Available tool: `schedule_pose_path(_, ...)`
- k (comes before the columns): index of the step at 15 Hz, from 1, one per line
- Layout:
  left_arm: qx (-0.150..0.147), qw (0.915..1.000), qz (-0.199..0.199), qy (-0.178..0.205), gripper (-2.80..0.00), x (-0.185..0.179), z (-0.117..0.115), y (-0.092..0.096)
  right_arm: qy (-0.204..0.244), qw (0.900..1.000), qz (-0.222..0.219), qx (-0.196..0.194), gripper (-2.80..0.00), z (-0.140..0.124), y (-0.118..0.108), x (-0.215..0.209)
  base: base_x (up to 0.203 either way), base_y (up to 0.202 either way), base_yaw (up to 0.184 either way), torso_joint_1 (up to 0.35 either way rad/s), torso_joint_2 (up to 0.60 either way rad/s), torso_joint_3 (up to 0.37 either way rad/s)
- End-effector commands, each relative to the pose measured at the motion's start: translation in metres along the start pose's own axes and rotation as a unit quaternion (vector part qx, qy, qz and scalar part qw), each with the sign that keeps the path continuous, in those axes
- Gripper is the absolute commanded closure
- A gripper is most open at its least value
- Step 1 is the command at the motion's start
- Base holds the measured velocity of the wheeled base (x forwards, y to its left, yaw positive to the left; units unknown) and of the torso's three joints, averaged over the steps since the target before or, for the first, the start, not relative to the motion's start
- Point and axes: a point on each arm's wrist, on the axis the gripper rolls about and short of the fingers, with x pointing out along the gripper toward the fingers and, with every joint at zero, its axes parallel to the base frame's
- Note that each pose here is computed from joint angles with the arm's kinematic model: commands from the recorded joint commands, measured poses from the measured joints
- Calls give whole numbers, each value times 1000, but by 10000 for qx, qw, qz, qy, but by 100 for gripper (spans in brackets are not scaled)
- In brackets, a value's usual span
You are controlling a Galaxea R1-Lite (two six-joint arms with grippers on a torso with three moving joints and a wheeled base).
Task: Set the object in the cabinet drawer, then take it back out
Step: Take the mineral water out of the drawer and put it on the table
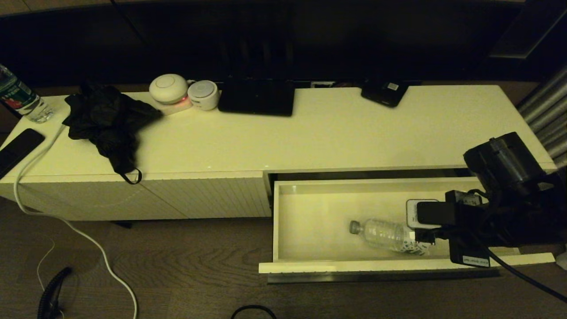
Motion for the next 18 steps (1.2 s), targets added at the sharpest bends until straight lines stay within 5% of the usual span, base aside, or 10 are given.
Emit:
schedule_pose_path(1,-2,10000,1,-4,0,0,0,0,-89,9986,510,-60,0,7,-5,15,0,0,0,0,0,0)
schedule_pose_path(6,-2,10000,1,-4,0,0,0,0,-3,9958,914,-32,0,9,-9,50,0,0,0,0,0,0)
schedule_pose_path(18,-2,10000,1,-4,0,0,0,0,102,9965,817,-126,0,-9,-28,57,0,0,0,0,0,0)
